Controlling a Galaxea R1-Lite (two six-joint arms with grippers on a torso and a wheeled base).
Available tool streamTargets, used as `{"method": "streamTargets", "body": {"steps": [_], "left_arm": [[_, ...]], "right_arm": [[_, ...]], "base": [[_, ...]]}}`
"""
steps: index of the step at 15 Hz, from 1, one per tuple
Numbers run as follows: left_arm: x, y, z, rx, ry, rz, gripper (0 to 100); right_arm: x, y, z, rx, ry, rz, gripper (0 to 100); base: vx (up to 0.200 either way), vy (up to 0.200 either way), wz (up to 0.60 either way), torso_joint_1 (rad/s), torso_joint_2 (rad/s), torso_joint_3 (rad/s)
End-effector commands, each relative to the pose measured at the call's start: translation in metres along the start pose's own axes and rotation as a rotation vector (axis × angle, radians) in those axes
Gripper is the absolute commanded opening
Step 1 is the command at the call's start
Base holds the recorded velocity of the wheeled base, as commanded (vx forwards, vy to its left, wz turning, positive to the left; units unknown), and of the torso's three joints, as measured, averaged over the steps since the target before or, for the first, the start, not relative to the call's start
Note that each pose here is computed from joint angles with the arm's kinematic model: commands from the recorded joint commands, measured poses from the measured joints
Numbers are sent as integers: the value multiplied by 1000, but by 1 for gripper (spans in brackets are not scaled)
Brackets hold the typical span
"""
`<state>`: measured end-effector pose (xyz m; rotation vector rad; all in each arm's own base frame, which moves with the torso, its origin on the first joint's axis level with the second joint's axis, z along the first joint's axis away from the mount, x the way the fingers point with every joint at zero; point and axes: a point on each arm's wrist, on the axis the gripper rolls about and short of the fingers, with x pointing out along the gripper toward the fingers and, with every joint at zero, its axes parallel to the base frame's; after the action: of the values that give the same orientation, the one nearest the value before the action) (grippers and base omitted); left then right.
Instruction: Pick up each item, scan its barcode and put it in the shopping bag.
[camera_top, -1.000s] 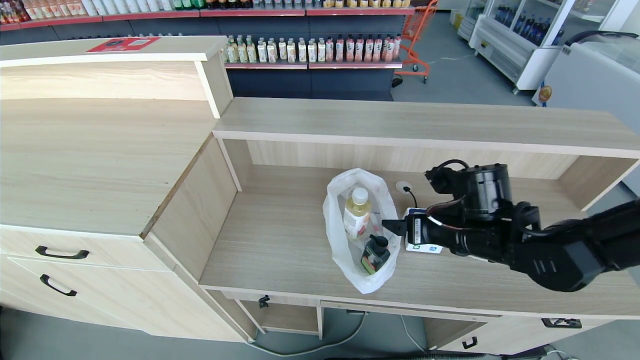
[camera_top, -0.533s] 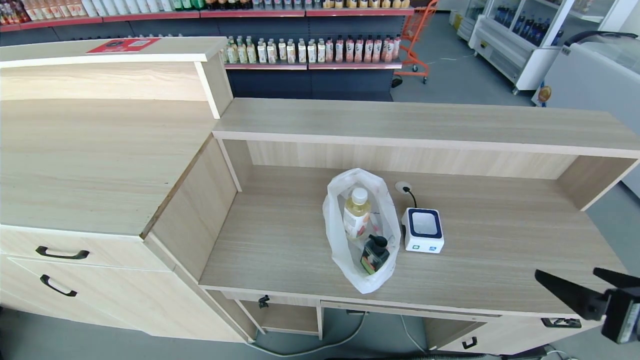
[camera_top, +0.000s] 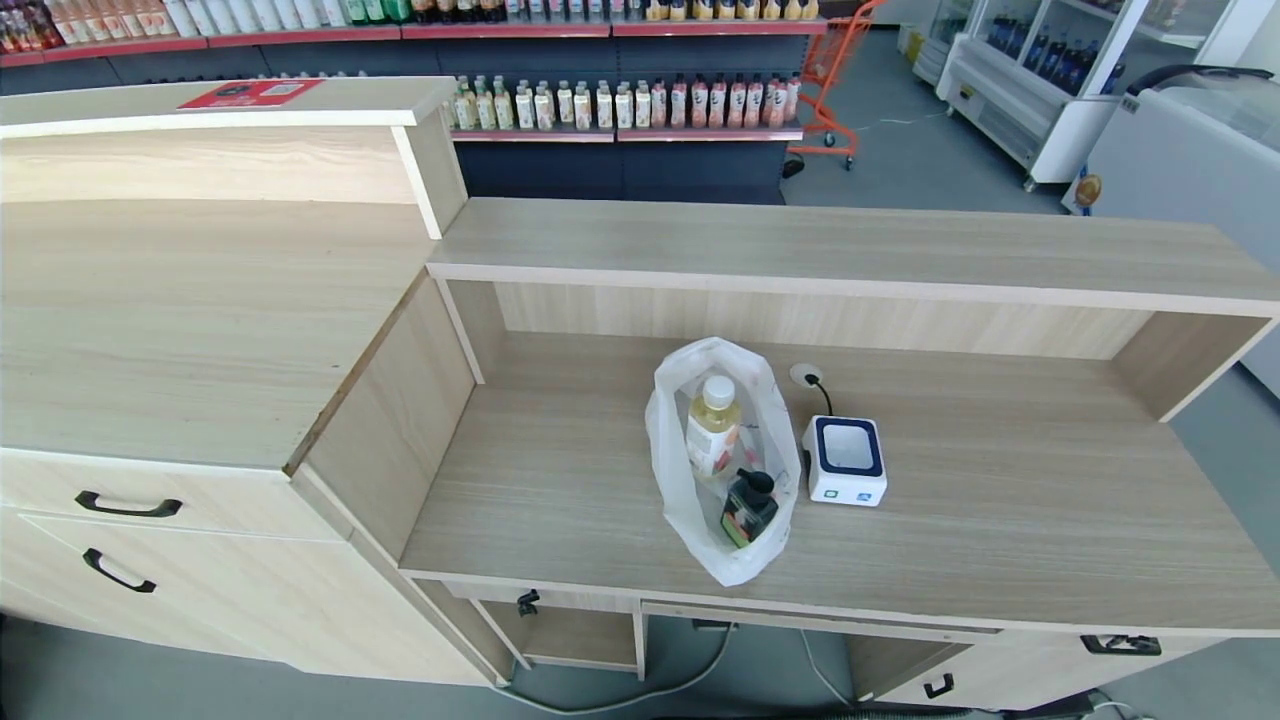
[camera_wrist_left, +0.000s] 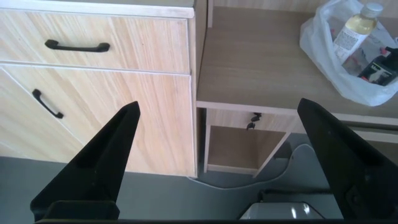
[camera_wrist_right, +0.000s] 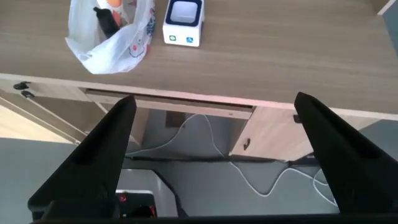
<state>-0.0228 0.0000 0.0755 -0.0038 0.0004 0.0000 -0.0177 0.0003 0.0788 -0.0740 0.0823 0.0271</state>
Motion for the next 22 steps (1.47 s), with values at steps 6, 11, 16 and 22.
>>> {"method": "streamTargets", "body": {"steps": [6, 11, 16, 22], "left_arm": [[0, 0, 0, -1, 0, 0, 100], [0, 0, 0, -1, 0, 0, 100], [0, 0, 0, -2, 0, -2, 100], [0, 0, 0, 2, 0, 0, 100]], "right_arm": [[-5, 1, -4, 26, -70, -11, 100], [-5, 1, -5, 32, -69, -11, 0], [-5, 1, -5, 37, -69, -11, 0], [-5, 1, -5, 37, -69, -11, 0]], "base": [[0, 0, 0, 0, 0, 0], [0, 0, 0, 0, 0, 0], [0, 0, 0, 0, 0, 0], [0, -200, 0, 12, 4, 4]]}}
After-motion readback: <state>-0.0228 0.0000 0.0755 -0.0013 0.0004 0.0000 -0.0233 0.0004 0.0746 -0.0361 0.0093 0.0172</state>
